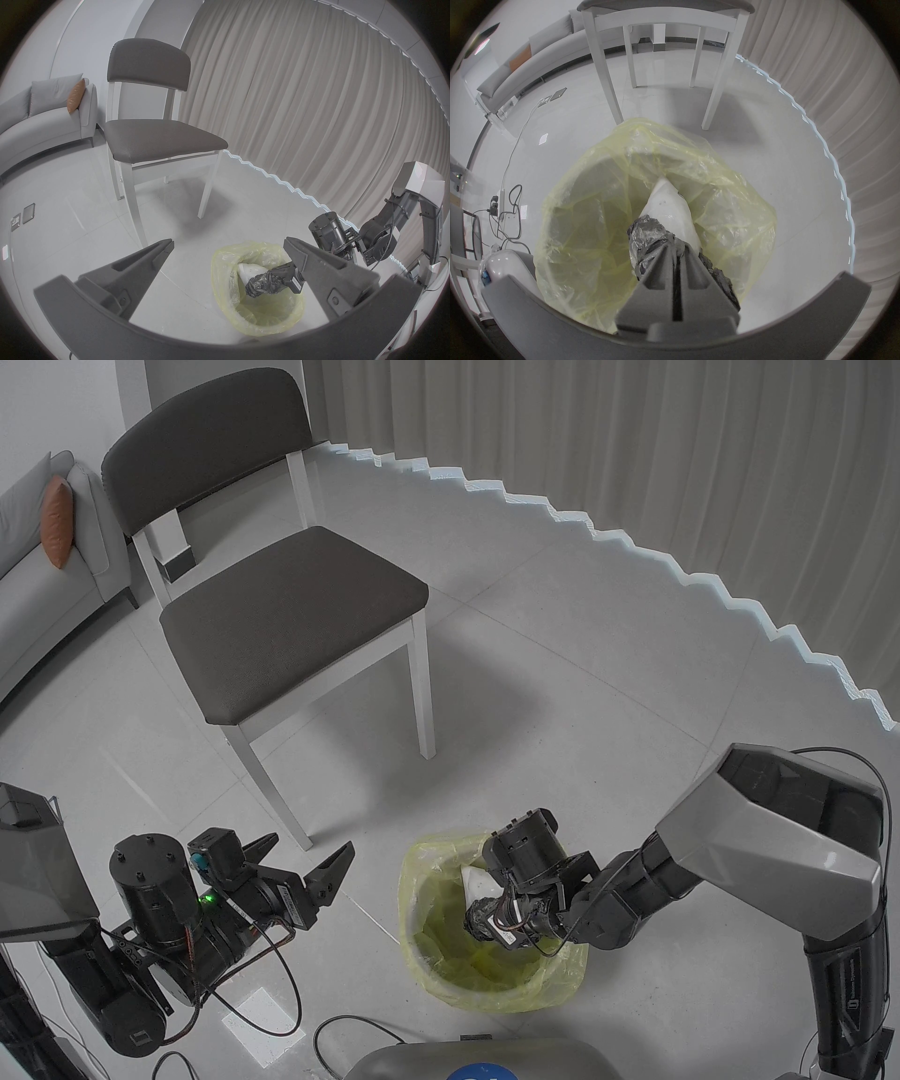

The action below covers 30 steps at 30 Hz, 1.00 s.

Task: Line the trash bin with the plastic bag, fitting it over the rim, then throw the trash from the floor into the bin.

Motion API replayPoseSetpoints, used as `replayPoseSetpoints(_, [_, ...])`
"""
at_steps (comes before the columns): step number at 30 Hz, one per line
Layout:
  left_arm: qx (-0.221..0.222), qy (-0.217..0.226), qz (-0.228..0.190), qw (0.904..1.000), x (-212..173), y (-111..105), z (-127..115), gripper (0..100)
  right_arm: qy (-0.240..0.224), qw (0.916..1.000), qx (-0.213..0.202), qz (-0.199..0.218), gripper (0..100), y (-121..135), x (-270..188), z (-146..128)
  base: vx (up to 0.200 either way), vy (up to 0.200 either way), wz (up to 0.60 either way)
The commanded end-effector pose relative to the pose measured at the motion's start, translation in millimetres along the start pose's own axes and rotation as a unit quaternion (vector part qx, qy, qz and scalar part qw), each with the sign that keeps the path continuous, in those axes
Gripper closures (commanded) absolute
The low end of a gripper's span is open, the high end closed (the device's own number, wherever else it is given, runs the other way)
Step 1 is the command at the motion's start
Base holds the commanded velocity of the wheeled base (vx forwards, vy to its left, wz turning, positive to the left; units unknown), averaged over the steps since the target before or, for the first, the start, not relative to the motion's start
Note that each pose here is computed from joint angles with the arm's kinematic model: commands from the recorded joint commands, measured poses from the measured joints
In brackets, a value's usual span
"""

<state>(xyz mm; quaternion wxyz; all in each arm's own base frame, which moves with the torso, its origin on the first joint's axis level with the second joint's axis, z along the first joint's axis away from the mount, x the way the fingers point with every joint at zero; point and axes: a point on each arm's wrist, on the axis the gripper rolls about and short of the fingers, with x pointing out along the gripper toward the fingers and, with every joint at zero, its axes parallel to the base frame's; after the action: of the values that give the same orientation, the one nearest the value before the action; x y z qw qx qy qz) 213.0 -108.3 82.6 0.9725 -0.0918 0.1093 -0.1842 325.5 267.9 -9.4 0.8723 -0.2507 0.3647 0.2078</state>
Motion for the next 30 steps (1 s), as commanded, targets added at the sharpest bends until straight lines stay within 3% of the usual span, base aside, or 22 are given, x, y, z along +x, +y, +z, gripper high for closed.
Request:
replayPoseSetpoints(1, [0.000,-0.004,-0.001,1.0000,0,0,1,0,-0.038,0.9993,-0.001,-0.002,100,-6,-27,20,0.000,0.000,0.00])
replayPoseSetpoints(7, [-0.001,-0.008,-0.003,1.0000,-1,-1,2,0,-0.068,0.9976,0.006,-0.009,100,-16,-40,36,0.000,0.000,0.00])
replayPoseSetpoints(15, [-0.001,-0.008,-0.003,1.0000,-2,-1,3,0,-0.068,0.9976,0.003,-0.007,100,-15,-52,34,0.000,0.000,0.00])
replayPoseSetpoints(30, [-0.001,-0.012,-0.006,0.9999,-3,-2,4,0,-0.016,0.9987,-0.041,0.026,100,20,-60,-5,0.000,0.000,0.00])
